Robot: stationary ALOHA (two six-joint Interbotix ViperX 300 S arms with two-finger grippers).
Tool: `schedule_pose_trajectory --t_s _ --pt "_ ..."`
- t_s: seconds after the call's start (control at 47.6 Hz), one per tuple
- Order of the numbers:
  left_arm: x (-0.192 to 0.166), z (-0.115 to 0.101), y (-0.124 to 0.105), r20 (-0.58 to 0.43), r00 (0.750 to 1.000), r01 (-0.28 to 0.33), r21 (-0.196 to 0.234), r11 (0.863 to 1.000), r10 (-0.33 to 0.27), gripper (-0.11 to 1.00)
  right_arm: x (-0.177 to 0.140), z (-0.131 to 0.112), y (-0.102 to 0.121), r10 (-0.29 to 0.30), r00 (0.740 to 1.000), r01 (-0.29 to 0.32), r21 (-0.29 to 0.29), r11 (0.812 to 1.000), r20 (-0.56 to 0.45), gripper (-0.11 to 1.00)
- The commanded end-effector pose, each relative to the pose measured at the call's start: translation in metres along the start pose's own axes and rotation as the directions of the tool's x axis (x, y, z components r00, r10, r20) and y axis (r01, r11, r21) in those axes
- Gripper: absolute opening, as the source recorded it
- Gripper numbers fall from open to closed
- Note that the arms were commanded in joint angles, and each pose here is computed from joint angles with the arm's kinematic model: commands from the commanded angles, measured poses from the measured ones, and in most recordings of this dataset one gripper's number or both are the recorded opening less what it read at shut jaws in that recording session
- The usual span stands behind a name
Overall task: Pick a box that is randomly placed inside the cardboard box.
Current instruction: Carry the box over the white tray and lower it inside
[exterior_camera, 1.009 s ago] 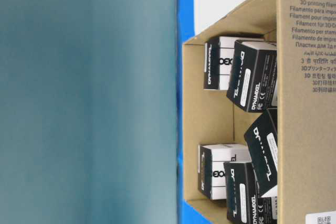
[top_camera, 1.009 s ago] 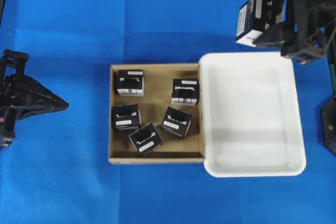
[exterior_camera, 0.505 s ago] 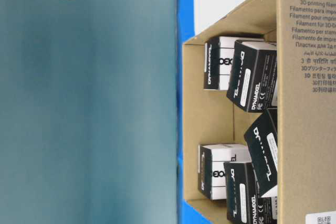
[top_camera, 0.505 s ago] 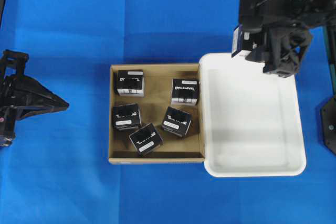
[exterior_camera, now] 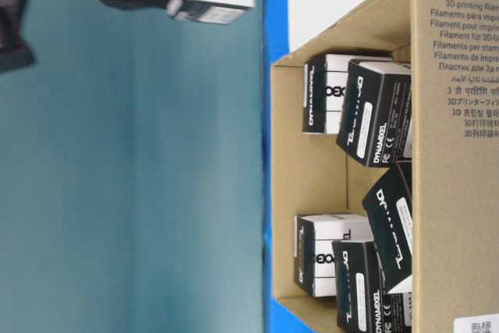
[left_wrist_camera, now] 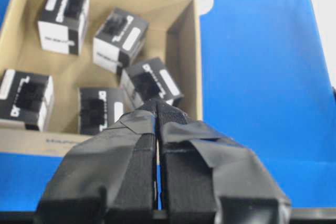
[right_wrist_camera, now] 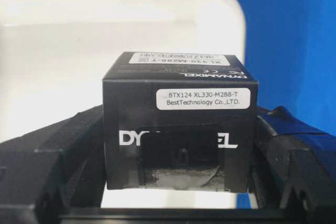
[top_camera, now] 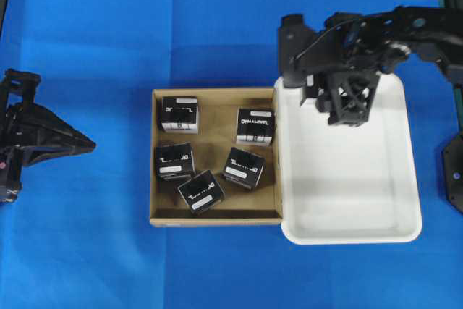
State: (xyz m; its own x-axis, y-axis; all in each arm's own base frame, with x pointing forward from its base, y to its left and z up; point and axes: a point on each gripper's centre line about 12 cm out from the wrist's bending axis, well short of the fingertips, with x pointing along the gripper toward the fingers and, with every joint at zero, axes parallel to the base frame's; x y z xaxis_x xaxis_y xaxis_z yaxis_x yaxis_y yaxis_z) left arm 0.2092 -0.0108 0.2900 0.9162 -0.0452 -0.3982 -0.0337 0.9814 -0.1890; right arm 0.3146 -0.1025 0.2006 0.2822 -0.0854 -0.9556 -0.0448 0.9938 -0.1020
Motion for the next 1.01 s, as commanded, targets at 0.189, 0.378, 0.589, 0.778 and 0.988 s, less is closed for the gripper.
schedule_pose_trajectory --t_s 0.189,0.378,0.589,0.778,0.988 --pt "0.000 0.006 -0.001 0.017 1.000 0.001 0.001 1.000 -0.001 -0.03 0.036 0.002 0.007 0.015 1.000 -0.015 -0.018 1.000 -0.026 0.75" --pt "0.000 0.007 -0.001 0.017 1.000 0.001 0.001 1.000 -0.001 -0.03 0.053 -0.003 0.009 0.016 0.999 -0.016 -0.017 1.000 -0.030 0.75" --pt "-0.001 0.007 -0.001 0.017 1.000 0.001 0.001 1.000 -0.001 -0.03 0.069 -0.014 0.013 0.022 0.999 -0.022 -0.010 1.000 -0.035 0.75" --pt "-0.004 0.008 -0.002 0.028 1.000 0.008 0.003 1.000 -0.008 -0.03 0.075 -0.014 0.017 0.011 1.000 -0.011 -0.010 1.000 0.002 0.75" --pt "-0.003 0.008 -0.002 0.027 1.000 0.006 0.003 1.000 -0.006 -0.03 0.078 -0.012 0.014 0.005 1.000 -0.005 0.040 0.999 0.015 0.75"
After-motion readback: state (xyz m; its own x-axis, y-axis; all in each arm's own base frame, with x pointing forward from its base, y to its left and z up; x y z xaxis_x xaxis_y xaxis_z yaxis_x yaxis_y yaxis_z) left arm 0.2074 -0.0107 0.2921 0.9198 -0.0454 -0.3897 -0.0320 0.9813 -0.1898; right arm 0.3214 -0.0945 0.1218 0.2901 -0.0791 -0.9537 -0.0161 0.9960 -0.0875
